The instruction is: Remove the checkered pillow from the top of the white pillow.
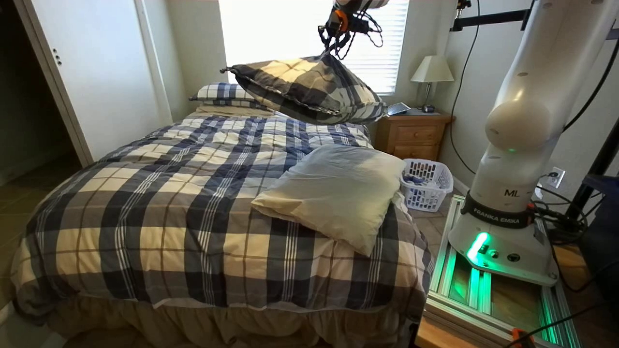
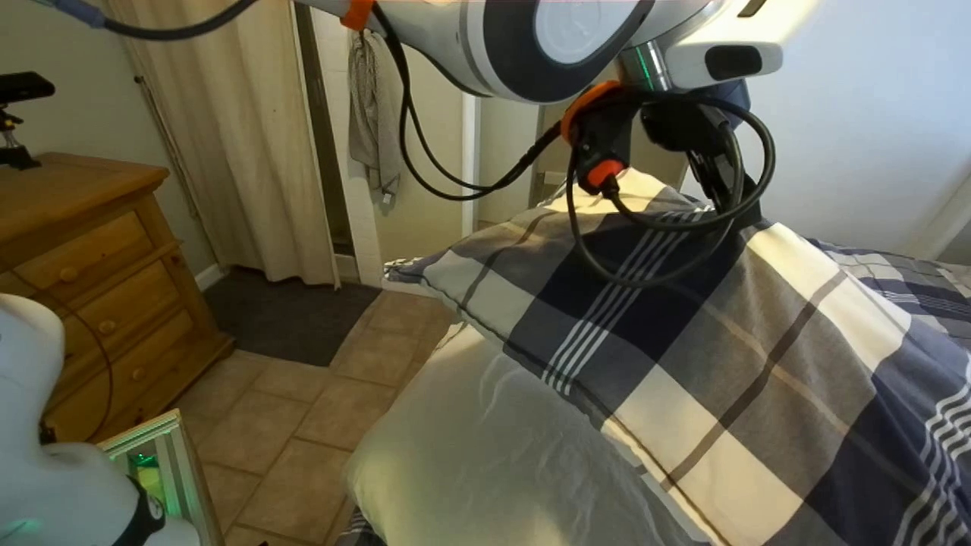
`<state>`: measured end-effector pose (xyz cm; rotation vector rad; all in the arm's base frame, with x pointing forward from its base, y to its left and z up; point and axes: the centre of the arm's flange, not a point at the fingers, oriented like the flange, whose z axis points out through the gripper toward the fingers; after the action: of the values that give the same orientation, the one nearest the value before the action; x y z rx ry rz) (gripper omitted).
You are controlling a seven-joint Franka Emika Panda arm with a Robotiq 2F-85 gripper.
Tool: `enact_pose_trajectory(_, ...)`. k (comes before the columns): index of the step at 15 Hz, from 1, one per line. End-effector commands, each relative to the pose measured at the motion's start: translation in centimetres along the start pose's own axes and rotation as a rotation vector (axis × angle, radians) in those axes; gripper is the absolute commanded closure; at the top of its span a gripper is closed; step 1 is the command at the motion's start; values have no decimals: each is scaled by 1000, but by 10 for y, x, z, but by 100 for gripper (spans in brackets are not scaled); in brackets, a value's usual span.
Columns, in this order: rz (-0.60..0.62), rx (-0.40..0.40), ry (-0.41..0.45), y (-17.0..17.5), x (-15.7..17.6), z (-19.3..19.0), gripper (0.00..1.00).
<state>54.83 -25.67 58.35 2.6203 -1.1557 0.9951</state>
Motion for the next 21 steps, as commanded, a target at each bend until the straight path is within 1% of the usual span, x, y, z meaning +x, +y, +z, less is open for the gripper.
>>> enact_pose_trajectory(1,0,0,1,0,0,0,91)
enact_pose_trajectory(3,0,1,2,0,1,-1,91)
enact_pose_trajectory(4,0,1,3,0,1,-1,98)
enact_pose_trajectory(6,-20,-28,-8,-6,2,8,98)
enact_pose_trajectory(8,-35,-31,-15,-13,2,21,98)
enact_pose_trajectory(11,-36,-14,-12,-24,6,36,98)
enact_pose_trajectory(18,-96,25,54,-59,25,56,98)
enact_pose_trajectory(21,-81,39,55,-76,33,66,98)
